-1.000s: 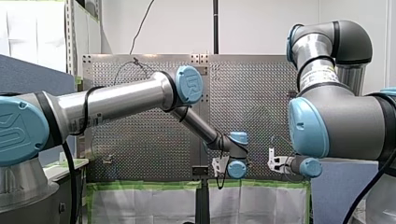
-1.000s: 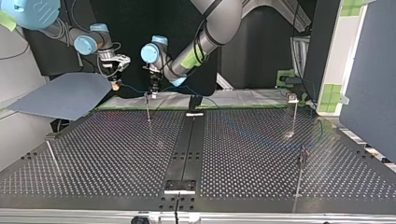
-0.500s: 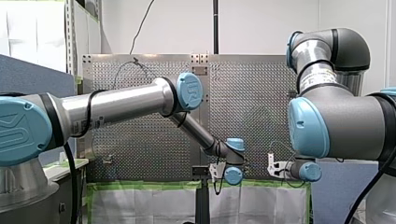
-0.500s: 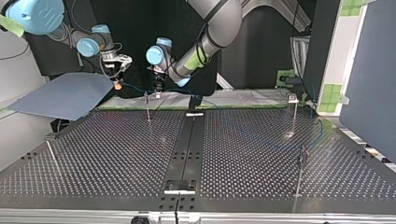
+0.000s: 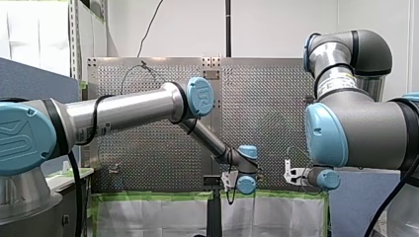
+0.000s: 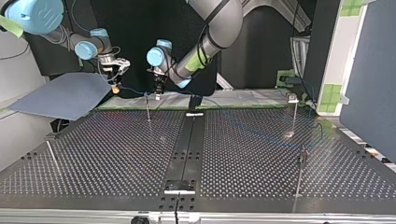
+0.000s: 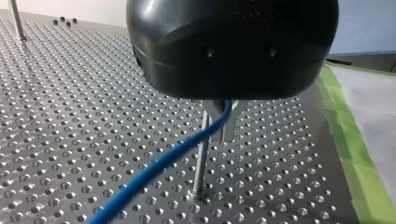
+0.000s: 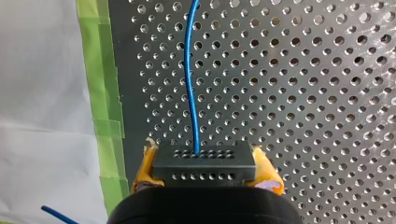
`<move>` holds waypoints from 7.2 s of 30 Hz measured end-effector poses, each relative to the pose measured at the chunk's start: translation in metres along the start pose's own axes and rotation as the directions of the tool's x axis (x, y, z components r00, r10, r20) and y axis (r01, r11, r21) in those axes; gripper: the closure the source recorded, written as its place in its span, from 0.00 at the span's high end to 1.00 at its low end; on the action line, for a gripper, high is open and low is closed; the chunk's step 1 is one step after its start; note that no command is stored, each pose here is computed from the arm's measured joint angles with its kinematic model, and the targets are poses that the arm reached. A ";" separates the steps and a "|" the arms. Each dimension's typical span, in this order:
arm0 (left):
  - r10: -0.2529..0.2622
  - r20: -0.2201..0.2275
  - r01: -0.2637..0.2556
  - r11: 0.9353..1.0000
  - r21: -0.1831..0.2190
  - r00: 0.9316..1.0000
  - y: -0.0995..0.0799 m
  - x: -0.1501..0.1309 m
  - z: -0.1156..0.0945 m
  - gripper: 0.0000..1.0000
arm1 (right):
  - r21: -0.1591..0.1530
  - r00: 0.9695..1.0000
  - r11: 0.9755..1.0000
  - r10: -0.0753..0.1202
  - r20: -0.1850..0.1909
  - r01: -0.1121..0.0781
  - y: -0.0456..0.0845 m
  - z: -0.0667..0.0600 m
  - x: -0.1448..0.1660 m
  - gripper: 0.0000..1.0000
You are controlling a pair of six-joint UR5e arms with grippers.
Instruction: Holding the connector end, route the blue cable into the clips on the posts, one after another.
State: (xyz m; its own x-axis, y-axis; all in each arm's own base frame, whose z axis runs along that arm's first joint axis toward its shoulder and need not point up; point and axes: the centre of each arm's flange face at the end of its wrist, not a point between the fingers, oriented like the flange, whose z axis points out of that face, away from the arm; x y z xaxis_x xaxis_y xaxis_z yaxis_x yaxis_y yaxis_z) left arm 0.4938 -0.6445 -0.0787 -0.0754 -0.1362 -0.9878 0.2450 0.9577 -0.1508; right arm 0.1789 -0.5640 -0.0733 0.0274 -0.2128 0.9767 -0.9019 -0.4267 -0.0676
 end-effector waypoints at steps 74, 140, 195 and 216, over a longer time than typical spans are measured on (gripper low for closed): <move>-0.121 0.065 0.119 0.993 0.024 0.991 0.045 -0.031 0.092 0.00 | 0.046 0.997 0.999 -0.010 -0.071 0.014 0.022 0.072 0.048 0.00; 0.104 -0.195 -0.094 0.994 0.057 0.975 0.035 -0.033 0.051 1.00 | 0.074 0.997 0.997 0.007 -0.077 -0.001 0.035 0.096 0.044 0.00; 0.155 -0.238 -0.095 0.965 0.245 0.959 -0.010 -0.052 -0.008 1.00 | 0.058 0.998 0.998 -0.002 -0.062 0.005 0.046 0.097 0.042 0.00; 0.149 -0.268 -0.091 0.972 0.216 0.952 0.014 -0.032 -0.016 1.00 | 0.060 0.998 0.998 -0.001 -0.055 0.004 0.045 0.097 0.040 0.00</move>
State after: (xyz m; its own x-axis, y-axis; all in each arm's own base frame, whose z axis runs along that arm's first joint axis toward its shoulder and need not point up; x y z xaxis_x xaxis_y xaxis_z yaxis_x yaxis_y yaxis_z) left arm 0.4841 -0.6232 -0.0487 -0.2939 0.0809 -0.9524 0.4543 0.8885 -0.0647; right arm 0.1811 -0.6772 -0.0566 0.0041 -0.1635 0.9865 -0.8744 -0.4793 -0.0758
